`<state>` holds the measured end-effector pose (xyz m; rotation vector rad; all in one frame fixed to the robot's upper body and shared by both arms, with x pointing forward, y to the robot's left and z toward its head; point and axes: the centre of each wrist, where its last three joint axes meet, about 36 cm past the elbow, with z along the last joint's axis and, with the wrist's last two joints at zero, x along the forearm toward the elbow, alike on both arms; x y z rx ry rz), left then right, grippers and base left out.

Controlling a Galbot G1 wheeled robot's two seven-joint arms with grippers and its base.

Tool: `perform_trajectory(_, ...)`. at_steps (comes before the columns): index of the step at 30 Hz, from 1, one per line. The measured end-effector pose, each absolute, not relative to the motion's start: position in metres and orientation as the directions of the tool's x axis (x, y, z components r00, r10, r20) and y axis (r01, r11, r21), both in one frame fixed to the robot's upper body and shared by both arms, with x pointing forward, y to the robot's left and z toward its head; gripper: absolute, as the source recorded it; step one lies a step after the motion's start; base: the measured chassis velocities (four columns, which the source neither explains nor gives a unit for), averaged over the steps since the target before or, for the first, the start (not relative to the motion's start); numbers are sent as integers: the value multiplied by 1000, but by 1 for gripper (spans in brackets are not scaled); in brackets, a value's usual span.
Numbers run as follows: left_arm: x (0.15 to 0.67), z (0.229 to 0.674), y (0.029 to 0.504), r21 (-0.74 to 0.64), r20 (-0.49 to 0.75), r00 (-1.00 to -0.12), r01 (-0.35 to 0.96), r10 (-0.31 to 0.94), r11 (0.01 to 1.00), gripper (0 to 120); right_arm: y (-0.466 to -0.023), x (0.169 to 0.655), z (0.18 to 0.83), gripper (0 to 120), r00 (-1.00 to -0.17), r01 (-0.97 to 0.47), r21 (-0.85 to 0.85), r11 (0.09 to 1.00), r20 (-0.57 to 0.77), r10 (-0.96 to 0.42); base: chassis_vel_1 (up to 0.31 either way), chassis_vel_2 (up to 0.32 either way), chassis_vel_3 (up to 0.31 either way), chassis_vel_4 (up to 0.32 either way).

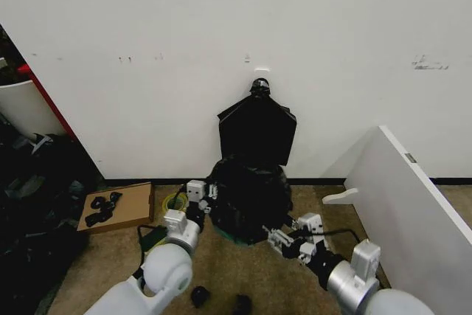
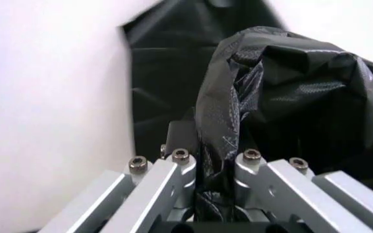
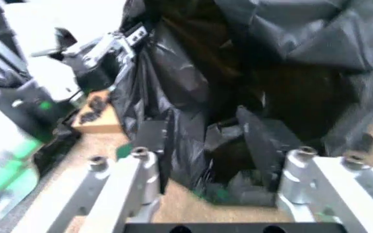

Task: Place the garbage bag over the trash bin.

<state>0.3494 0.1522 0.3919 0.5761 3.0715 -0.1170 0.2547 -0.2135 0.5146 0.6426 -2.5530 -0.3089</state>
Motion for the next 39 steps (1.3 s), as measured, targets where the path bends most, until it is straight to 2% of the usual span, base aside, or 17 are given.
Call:
perform_trajectory(3, 345, 389, 138, -67, -32, -907, 420, 419, 905, 4, -213, 268, 512, 22, -774, -338, 320, 885, 441, -455, 0, 0, 0, 0)
perform_trajectory(4, 345, 389, 138, -67, -32, -907, 420, 419, 905, 4, -213, 268, 512, 22, -774, -338, 320, 885, 441, -455, 0, 0, 0, 0)
perform_trajectory(6, 345, 385, 132, -62, -28, -896, 444, 443, 894, 4, -213, 281, 507, 12, -776, -309, 318, 896, 461, -431, 0, 0, 0, 0)
perform_trajectory(10, 343, 380, 123, -56, -17, -885, 465, 465, 884, 4, -209, 305, 495, 0, -775, -281, 297, 913, 490, -398, 0, 0, 0, 0)
perform_trajectory(25, 341, 375, 108, -55, -20, -874, 486, 486, 872, 4, -167, 352, 437, 0, -733, -252, 181, 951, 606, -310, 0, 0, 0, 0)
perform_trajectory(39, 337, 377, 108, -48, -27, -869, 496, 495, 867, 4, -156, 375, 413, 0, -729, -218, 85, 972, 648, -220, 0, 0, 0, 0)
